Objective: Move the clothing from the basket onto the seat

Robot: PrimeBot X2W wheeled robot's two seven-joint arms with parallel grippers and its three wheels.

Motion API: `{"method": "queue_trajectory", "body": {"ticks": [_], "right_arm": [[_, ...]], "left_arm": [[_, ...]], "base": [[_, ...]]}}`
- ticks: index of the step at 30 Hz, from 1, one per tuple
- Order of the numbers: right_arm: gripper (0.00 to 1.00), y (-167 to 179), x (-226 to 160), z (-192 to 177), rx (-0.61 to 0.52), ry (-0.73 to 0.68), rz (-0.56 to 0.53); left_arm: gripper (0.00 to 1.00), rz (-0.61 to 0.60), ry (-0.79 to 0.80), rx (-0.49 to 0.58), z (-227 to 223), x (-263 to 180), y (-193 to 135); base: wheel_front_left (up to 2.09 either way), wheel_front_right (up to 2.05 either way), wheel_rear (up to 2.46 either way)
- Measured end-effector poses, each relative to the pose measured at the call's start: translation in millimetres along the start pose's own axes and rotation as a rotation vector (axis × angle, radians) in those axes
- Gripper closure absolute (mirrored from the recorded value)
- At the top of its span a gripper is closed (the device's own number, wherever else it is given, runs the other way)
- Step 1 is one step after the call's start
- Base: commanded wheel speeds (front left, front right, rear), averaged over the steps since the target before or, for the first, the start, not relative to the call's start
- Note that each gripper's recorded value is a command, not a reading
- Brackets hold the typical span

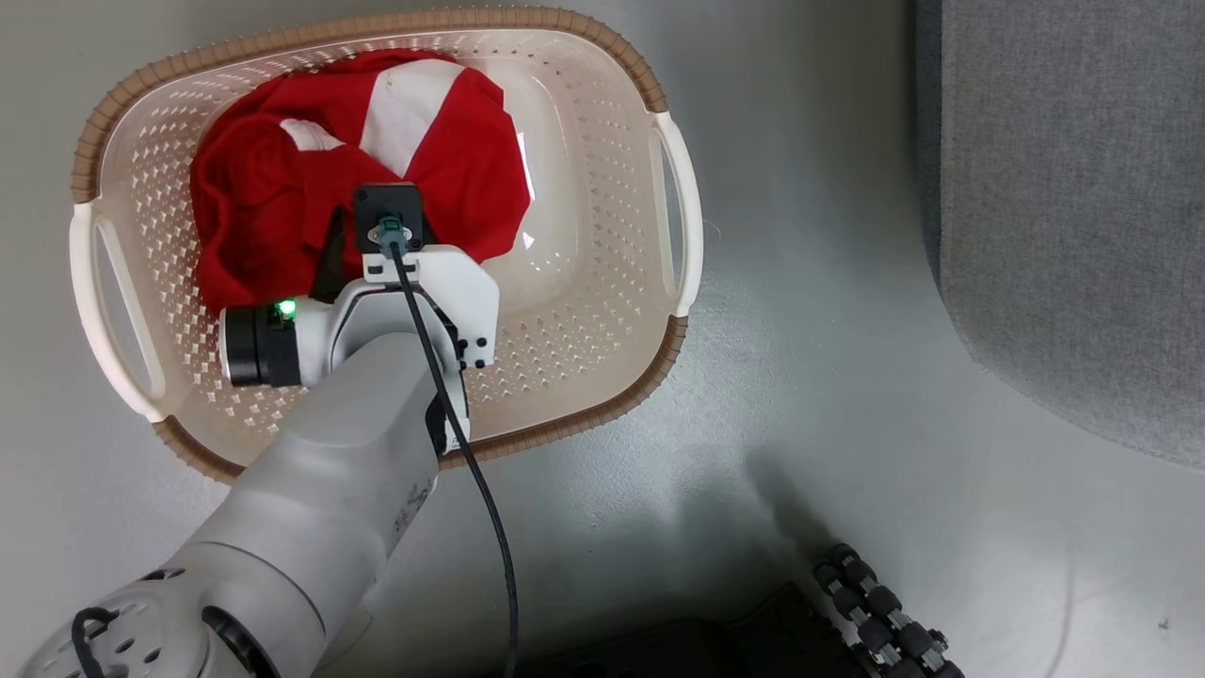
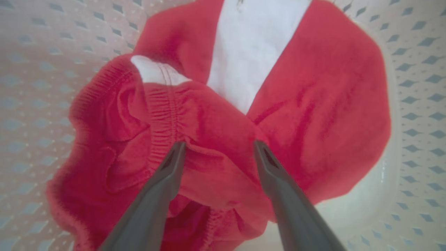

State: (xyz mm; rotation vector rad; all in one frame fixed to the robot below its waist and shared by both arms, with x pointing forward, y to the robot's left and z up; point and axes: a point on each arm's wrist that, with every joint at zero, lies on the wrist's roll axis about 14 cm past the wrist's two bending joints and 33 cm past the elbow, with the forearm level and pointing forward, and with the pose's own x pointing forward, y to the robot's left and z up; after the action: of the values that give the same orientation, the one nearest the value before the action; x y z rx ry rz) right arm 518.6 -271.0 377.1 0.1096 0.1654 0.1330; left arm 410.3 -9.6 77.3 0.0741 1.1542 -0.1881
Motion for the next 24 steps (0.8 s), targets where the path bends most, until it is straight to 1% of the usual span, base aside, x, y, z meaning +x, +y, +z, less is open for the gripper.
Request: {"method": "queue_trajectory", "body": {"ticks": [4, 5, 6, 7, 15, 20, 24], "right_arm": [[0.0, 2, 1, 0, 0.002, -0.004, 0.007], [0.0, 3, 1, 1, 0.002, -0.005, 0.009], [0.0, 3, 2, 1, 0.002, -0.006, 0.01], [0.0, 3, 2, 1, 0.001, -0.006, 0.01], [0.0, 2, 1, 2, 0.001, -0.009, 0.006], [0.0, 7, 3, 18, 0.005, -0.052, 0.017], [0.0, 13, 0, 33, 0.013, -0.082, 0.028]], "left_arm": [[0.0, 0.022, 0.037, -0.005, -8, -1, 4], [0.04, 0.021, 0.039, -0.001, -8, -1, 4], [0.47, 0.025, 0.04, 0.002, -9, -1, 4], [1.0, 0.022, 0.042, 0.003, -10, -1, 3], [1.0, -0.006, 0.015, 0.001, 0, -1, -5], [1.0, -0.019, -0.04, -0.012, 16, -11, -8], [1.0, -0.032, -0.076, -0.009, 23, -27, -10]], "base": [[0.0, 0.0, 0.0], [0.0, 0.0, 0.0], [0.0, 0.0, 0.0], [0.0, 0.0, 0.0], [0.0, 0.0, 0.0], [0.0, 0.0, 0.0], [0.0, 0.0, 0.0]]}}
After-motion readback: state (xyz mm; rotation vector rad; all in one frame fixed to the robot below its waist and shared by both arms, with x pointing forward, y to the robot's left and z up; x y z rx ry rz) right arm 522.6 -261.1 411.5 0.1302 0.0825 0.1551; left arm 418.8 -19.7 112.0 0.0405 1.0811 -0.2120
